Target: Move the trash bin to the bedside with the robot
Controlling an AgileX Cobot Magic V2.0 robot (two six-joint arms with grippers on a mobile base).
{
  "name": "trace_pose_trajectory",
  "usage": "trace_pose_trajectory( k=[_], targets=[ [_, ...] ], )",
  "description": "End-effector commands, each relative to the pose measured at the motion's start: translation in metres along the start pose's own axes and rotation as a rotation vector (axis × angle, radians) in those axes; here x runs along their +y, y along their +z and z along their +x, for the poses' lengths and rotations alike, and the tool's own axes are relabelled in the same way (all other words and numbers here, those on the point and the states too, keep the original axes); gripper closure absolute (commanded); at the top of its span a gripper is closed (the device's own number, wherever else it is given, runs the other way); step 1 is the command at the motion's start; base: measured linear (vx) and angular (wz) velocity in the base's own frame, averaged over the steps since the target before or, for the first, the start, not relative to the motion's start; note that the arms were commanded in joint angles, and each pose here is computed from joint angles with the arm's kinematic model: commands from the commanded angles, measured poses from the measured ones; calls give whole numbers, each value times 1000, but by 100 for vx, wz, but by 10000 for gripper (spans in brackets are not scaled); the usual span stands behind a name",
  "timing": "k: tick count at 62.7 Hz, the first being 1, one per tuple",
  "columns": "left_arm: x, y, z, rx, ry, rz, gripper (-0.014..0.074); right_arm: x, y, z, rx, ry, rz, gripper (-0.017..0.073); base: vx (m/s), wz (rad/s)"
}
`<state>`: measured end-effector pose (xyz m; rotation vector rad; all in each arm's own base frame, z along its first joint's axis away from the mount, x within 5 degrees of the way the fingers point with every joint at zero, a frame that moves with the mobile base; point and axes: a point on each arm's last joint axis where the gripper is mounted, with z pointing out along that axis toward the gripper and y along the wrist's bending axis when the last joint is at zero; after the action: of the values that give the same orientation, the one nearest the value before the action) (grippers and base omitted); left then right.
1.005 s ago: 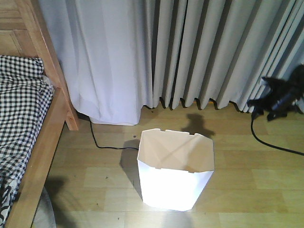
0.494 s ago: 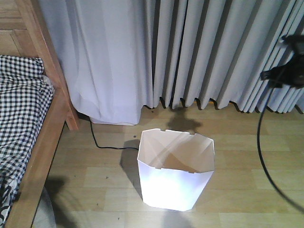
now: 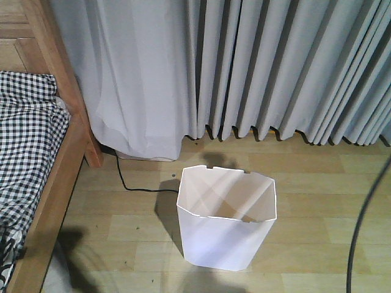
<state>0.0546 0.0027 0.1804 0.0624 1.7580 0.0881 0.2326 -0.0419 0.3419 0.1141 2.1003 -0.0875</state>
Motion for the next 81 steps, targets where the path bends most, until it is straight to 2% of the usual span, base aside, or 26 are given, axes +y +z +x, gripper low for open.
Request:
trace_pose_trajectory(
  k=[1,11,15,20,26,41,45,52,63,68,78,81],
  targets=[
    [-2,2,2,-56,-8,12,599,2,-41,-6,-190,12,11,137,0,0],
    [-2,2,2,-56,-8,12,599,7,-85,13,-328,32,6,137,0,0],
    [-2,2,2,-56,-8,12,599,14,-94,22,-362,4,-26,137,0,0],
    [-2,2,2,-56,-8,12,599,26,-99,38,-398,-61,-94,137,0,0],
    [-2,2,2,-56,-8,12,599,33,-106,55,-445,-81,-157,137,0,0],
    [-2,2,2,-56,-8,12,599,31,-113,99,-465,-71,-167,137,0,0],
    [-2,2,2,-56,-8,12,599,30,-115,106,-466,-52,-177,137,0,0],
    [-2,2,2,-56,-8,12,599,31,-117,108,-476,-31,-187,137,0,0],
    [-2,2,2,-56,-8,12,599,30,-117,108,-476,-39,-184,148,0,0],
    [-2,2,2,-56,-8,12,599,31,-117,108,-468,-44,-184,239,0,0],
    [-2,2,2,-56,-8,12,599,31,-116,110,-452,-45,-188,575,0,0],
    [-2,2,2,-56,-8,12,599,31,-116,110,-451,-44,-188,575,0,0]
  ],
)
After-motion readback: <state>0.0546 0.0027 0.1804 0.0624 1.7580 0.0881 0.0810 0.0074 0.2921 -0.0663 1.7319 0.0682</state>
